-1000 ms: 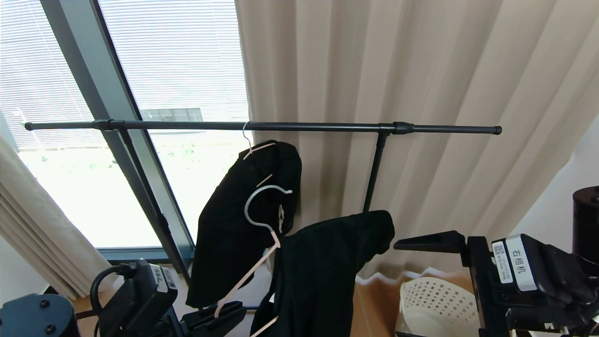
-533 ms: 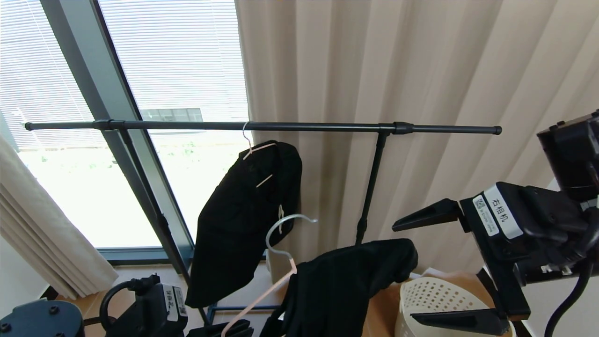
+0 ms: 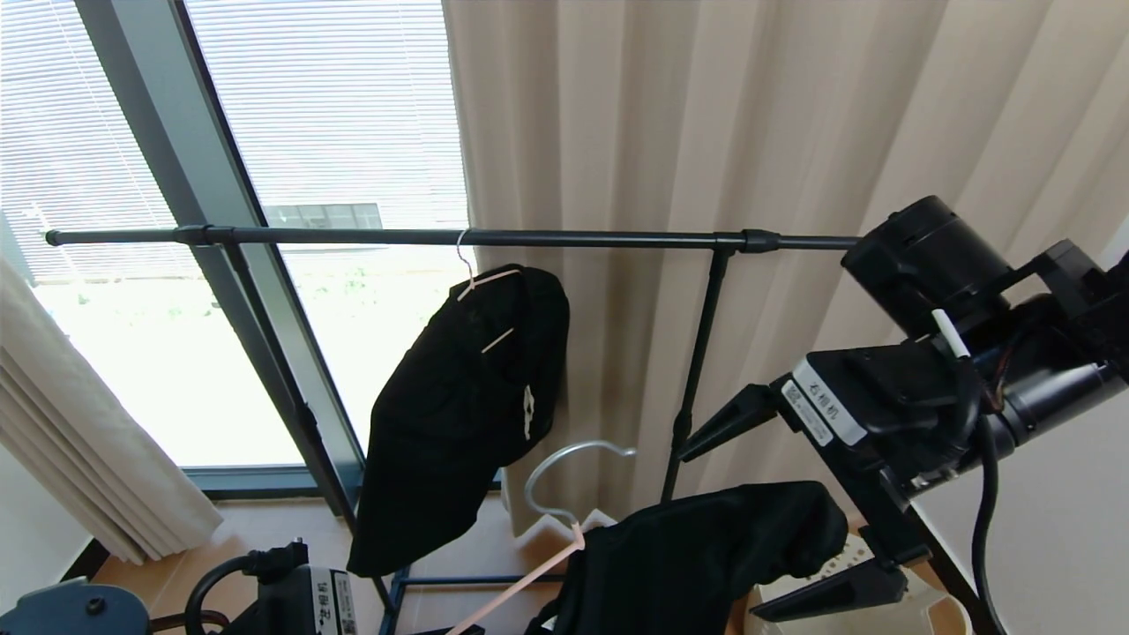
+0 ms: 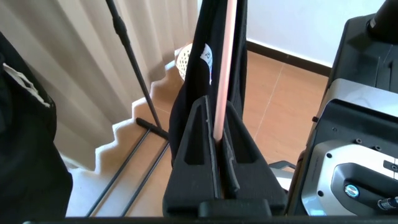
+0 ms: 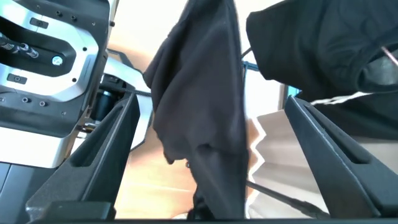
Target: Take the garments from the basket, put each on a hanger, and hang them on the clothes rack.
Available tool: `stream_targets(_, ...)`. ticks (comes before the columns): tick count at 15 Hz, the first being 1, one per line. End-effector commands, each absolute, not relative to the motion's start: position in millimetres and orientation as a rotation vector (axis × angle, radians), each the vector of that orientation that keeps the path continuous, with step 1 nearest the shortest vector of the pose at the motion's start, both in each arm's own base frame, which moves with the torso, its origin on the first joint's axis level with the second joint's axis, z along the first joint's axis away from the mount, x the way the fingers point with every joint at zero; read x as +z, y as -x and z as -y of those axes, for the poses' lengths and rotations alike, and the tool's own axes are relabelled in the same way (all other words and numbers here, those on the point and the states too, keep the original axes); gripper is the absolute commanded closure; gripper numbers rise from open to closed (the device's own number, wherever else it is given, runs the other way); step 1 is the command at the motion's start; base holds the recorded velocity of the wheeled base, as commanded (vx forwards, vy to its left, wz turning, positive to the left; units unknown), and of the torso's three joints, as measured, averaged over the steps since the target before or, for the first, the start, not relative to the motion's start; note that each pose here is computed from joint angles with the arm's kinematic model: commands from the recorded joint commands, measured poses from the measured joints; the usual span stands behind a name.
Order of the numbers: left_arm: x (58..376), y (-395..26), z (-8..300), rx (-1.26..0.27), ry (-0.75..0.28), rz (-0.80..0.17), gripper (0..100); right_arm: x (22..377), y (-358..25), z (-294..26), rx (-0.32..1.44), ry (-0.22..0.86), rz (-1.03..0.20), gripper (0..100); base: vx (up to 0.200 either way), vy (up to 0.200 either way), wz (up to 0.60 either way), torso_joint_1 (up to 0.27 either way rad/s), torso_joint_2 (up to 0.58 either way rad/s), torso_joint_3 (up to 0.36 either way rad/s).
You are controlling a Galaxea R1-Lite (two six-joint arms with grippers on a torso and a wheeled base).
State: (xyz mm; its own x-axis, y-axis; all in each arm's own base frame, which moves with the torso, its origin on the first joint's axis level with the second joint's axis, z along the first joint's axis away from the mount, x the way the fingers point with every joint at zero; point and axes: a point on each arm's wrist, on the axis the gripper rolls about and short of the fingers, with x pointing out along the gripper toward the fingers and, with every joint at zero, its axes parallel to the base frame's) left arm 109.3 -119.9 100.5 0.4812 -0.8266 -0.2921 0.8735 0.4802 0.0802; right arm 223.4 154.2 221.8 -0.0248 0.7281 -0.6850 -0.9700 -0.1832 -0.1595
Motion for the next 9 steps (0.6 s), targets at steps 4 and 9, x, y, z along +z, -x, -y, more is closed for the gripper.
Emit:
stream_targets(4, 103.4, -107.9, 118.7, -1.048, -0.225, -0.207, 100, 199.4, -239.6, -171.8, 1.634, 0.762, -0.475, 0, 0.0, 0.0, 0.0, 0.0, 0.0, 0.0)
stream_targets(9, 104.6, -107.0, 118.5, -1.049, -0.224, -0.199, 100, 197.6, -244.7, -177.8, 1.637, 0.76, -0.479, 0, 0.0, 0.0, 0.0, 0.0, 0.0, 0.0)
